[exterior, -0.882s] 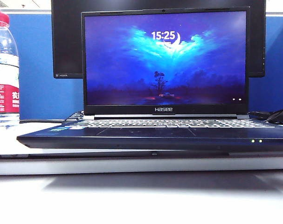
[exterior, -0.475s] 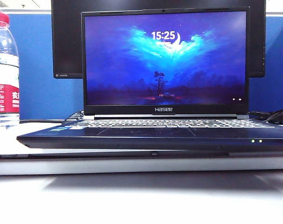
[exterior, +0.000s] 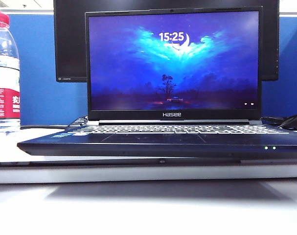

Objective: Close the lid of the black laptop.

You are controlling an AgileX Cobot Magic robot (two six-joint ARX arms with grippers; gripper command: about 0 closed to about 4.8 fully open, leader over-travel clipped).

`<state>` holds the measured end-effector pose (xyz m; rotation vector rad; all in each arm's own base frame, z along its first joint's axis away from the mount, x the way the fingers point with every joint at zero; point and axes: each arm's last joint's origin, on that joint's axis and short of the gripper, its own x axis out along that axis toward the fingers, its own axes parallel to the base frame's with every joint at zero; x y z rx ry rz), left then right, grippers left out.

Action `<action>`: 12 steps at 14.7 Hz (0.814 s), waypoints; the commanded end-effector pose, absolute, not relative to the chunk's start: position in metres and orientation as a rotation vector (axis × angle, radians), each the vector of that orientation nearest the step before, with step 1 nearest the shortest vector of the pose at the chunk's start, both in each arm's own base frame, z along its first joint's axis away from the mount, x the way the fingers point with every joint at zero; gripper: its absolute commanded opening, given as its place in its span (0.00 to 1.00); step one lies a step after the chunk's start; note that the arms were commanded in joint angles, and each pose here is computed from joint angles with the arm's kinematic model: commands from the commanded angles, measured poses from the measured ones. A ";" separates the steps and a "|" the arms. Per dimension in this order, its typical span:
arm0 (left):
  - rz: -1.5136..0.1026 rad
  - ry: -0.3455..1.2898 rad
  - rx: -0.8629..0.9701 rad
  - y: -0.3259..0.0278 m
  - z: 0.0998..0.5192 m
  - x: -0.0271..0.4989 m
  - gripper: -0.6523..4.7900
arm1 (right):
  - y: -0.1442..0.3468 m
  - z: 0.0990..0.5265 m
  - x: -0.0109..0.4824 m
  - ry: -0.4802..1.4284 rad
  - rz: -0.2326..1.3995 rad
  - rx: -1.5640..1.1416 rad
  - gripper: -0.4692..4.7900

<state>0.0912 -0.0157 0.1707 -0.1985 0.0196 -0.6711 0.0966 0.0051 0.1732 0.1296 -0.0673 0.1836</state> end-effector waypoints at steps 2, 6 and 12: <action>-0.898 0.096 -0.300 -0.025 0.171 0.086 0.15 | 0.006 0.209 0.089 -0.216 0.237 0.190 0.08; -1.188 0.251 -0.390 -0.053 0.167 0.074 0.15 | 0.008 0.269 0.091 -0.232 0.294 0.178 0.08; -1.166 0.312 -0.403 -0.076 0.164 0.065 0.15 | 0.015 0.348 0.150 -0.149 0.460 0.146 0.08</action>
